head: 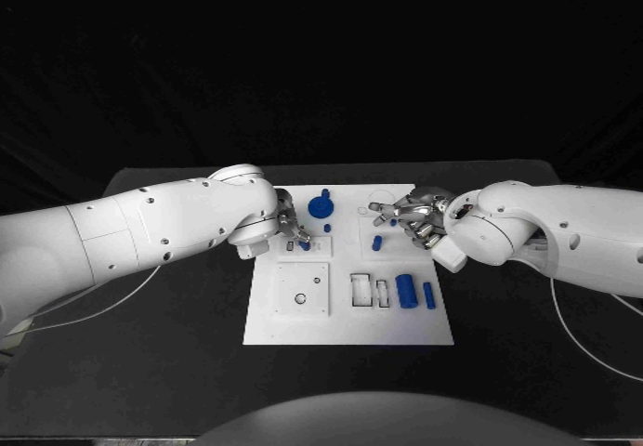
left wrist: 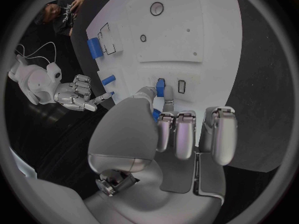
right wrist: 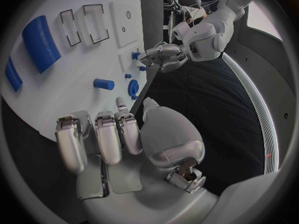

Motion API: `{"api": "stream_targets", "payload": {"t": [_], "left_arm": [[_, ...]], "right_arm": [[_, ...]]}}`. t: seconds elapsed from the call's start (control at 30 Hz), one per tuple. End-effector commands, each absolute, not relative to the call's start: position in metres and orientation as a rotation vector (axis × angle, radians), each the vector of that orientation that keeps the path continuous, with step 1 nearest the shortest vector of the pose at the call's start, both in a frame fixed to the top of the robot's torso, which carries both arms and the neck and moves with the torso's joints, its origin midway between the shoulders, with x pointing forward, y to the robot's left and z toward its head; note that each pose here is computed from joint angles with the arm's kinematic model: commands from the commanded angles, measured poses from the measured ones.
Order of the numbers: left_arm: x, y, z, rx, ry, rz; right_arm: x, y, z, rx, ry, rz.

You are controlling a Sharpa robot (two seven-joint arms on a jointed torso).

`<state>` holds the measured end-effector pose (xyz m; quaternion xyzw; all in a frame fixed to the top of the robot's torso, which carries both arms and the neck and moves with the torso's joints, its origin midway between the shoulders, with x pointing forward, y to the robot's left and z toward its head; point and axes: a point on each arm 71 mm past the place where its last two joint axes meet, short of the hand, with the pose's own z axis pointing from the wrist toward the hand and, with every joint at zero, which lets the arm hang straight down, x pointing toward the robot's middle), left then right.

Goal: Assemble the parts on the task board

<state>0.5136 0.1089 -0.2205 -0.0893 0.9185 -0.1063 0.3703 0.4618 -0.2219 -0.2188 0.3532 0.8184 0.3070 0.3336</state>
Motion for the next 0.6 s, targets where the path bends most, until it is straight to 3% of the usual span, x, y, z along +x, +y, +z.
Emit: {"api": "stream_targets", "payload": {"t": [0.03, 0.6], "left_arm": [[0.5125, 0.1077, -0.2215, -0.223, 2.375, -0.270], [0.5124, 0.1101, -0.2226, -0.220, 2.392, -0.247]], "right_arm": [[0.4614, -0.2203, -0.2189, 0.908, 2.144, 0.815], [0.4614, -0.2213, -0.2189, 0.909, 2.144, 0.814]]}}
